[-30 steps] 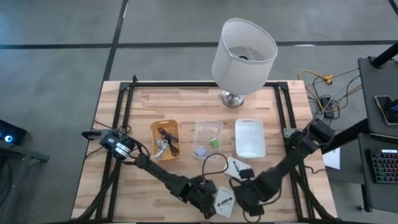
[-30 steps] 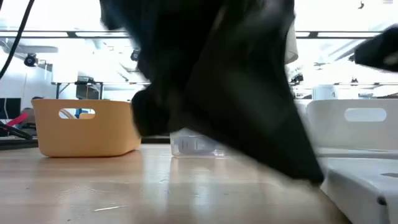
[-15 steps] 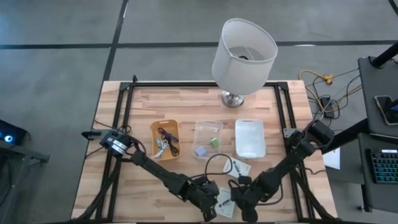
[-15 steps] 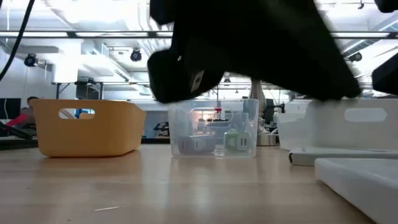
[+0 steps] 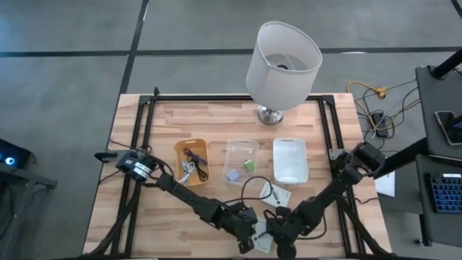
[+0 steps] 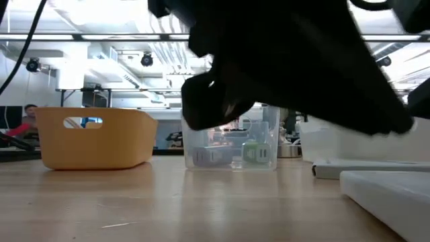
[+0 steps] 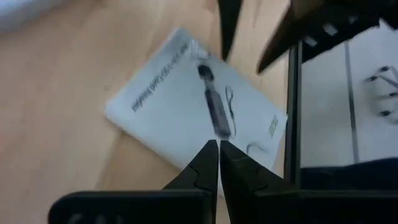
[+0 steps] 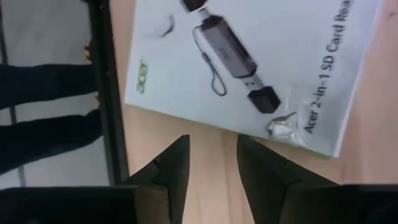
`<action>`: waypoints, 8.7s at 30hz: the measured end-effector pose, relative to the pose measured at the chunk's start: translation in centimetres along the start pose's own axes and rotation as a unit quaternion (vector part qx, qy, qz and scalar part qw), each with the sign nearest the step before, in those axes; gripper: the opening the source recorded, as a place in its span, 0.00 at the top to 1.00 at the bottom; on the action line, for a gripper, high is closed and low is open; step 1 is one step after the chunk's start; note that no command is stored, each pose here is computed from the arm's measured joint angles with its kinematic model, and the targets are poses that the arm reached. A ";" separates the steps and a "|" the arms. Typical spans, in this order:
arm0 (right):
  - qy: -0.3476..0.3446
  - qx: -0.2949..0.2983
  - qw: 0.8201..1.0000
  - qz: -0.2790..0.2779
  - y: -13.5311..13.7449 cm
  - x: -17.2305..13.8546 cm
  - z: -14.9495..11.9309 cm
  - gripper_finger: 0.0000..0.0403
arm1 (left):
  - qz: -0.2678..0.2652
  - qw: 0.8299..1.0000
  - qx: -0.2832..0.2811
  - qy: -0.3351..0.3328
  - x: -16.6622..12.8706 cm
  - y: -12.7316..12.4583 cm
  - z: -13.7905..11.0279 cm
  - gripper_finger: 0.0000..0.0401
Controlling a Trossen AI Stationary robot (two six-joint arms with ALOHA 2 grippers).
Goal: Pick and place items into bin
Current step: Put the bottom white card reader box into the white bin, then put the white card reader box into the white bin
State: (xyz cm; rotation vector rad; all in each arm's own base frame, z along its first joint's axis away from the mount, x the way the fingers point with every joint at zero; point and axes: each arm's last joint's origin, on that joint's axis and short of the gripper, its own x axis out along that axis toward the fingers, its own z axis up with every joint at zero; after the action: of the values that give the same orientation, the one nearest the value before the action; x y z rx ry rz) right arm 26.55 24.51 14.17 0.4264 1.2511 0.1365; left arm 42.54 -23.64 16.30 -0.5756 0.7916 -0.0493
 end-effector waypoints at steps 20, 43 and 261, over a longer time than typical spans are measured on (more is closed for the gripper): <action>-0.015 0.001 1.000 -0.010 0.1 -1.5 1.1 0.71 | 0.005 0.998 0.002 0.064 1.3 1.5 -1.9 1.00; -0.060 0.090 0.994 0.010 0.8 -3.7 3.6 0.63 | 0.001 0.998 0.002 0.067 1.4 1.5 -2.3 1.00; -0.077 0.413 0.879 -0.226 -5.7 -9.4 2.3 0.84 | 0.066 0.992 0.032 -0.102 -15.5 7.5 2.5 1.00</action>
State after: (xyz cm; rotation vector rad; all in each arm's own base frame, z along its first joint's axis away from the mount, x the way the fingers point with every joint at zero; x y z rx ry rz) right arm 24.94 15.69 20.95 0.8412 1.1741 -0.8501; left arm 32.04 -12.20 24.08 -0.4589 0.6256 0.1039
